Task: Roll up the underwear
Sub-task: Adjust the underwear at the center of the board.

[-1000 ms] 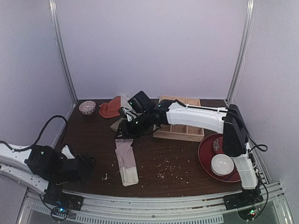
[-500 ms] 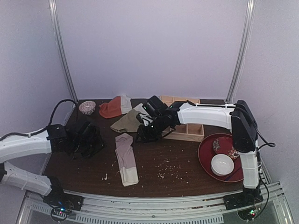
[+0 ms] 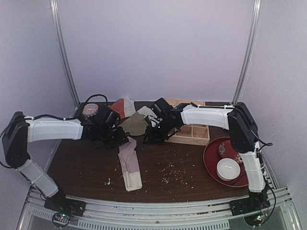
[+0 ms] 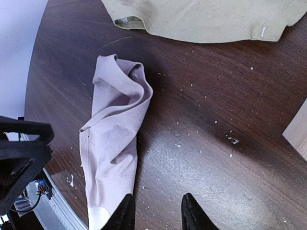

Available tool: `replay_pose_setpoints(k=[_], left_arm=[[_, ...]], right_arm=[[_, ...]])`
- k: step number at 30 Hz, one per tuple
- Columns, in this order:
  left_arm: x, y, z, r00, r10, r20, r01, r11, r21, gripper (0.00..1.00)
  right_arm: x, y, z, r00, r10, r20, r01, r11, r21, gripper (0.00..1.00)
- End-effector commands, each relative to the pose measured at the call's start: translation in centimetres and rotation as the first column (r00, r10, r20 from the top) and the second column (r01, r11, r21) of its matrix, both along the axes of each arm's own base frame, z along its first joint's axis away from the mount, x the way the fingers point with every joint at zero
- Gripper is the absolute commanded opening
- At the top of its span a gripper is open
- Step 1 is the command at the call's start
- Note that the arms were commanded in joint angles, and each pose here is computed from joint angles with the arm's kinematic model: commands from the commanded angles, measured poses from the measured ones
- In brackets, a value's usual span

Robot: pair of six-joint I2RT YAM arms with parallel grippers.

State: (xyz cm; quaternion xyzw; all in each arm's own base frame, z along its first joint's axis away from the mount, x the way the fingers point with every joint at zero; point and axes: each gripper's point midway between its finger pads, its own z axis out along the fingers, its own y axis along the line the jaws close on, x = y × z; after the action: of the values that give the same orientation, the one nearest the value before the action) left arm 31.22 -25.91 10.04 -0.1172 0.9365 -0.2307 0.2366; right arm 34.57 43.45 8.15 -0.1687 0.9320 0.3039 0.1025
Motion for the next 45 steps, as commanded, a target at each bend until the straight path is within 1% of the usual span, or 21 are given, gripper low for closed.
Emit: replay_pose_setpoints(k=[1, 6, 8, 11, 14, 20, 23, 26, 28, 29, 33, 37, 40, 43, 45], left_arm=[[2.7, -2.3, 0.1, 0.996, -0.079, 0.048, 0.081, 0.996, -0.036, 0.32], [4.3, -3.3, -2.1, 0.995, -0.102, 0.020, 0.102, 0.995, 0.002, 0.29], [4.9, -3.6, -3.0, 0.994, -0.105, 0.006, 0.105, 0.994, 0.005, 0.24], [5.7, -3.1, -4.0, 0.997, -0.079, -0.016, 0.079, 0.996, 0.034, 0.21], [6.1, -2.0, -5.2, 0.998, -0.044, -0.045, 0.049, 0.993, 0.107, 0.14], [6.7, -0.7, -7.6, 0.997, -0.002, -0.083, 0.019, 0.980, 0.198, 0.06], [7.5, -0.1, -8.1, 0.996, 0.036, -0.084, -0.017, 0.975, 0.221, 0.05], [7.9, -0.1, -8.2, 0.996, 0.034, -0.079, -0.014, 0.971, 0.240, 0.04], [8.2, -0.1, -7.4, 0.998, 0.027, -0.065, -0.011, 0.972, 0.234, 0.02], [8.3, -0.1, -6.3, 0.999, 0.023, -0.045, -0.012, 0.975, 0.222, 0.02], [8.0, -0.3, -2.2, 1.000, -0.012, 0.023, 0.008, 0.985, 0.174, 0.10], [7.2, -0.6, 0.4, 0.998, -0.038, 0.040, 0.033, 0.992, 0.122, 0.13], [6.5, -0.4, 1.5, 0.999, -0.015, 0.050, 0.011, 0.997, 0.081, 0.11], [5.8, 0.3, 2.0, 0.998, -0.008, 0.058, 0.004, 0.997, 0.079, 0.11], [5.5, 0.6, 2.2, 0.998, -0.010, 0.056, 0.005, 0.997, 0.080, 0.12]], right_arm=[[-1.0, -1.0, 0.5, 1.000, 0.013, -0.005, -0.013, 1.000, 0.007, 0.32], [-2.5, -2.3, 0.8, 0.999, 0.033, -0.004, -0.033, 0.999, -0.007, 0.32], [-3.1, -2.8, 0.8, 0.999, 0.045, 0.002, -0.045, 0.999, -0.013, 0.31], [-4.2, -3.5, 0.6, 0.997, 0.072, 0.013, -0.072, 0.997, -0.035, 0.30], [-4.9, -4.0, 0.4, 0.996, 0.085, 0.016, -0.084, 0.995, -0.055, 0.30], [-5.8, -4.1, 0.4, 0.994, 0.104, 0.025, -0.101, 0.992, -0.080, 0.30], [-6.2, -4.1, 0.7, 0.992, 0.119, 0.037, -0.115, 0.989, -0.088, 0.30], [-6.9, -3.8, 1.0, 0.988, 0.150, 0.043, -0.146, 0.986, -0.085, 0.30], [-6.9, -3.7, 1.0, 0.987, 0.155, 0.053, -0.150, 0.985, -0.085, 0.30], [-6.9, -3.6, 0.9, 0.987, 0.155, 0.052, -0.150, 0.985, -0.086, 0.30], [-7.2, -3.0, 0.8, 0.986, 0.163, 0.037, -0.161, 0.986, -0.054, 0.29], [-7.8, -1.8, 1.1, 0.980, 0.196, 0.042, -0.196, 0.981, -0.014, 0.25], [-8.7, -0.5, 1.1, 0.970, 0.238, 0.043, -0.238, 0.971, 0.009, 0.17], [-9.5, 1.0, 1.1, 0.958, 0.281, 0.054, -0.283, 0.958, 0.033, 0.10], [-9.9, 2.1, 1.0, 0.952, 0.300, 0.060, -0.303, 0.951, 0.062, 0.07]])
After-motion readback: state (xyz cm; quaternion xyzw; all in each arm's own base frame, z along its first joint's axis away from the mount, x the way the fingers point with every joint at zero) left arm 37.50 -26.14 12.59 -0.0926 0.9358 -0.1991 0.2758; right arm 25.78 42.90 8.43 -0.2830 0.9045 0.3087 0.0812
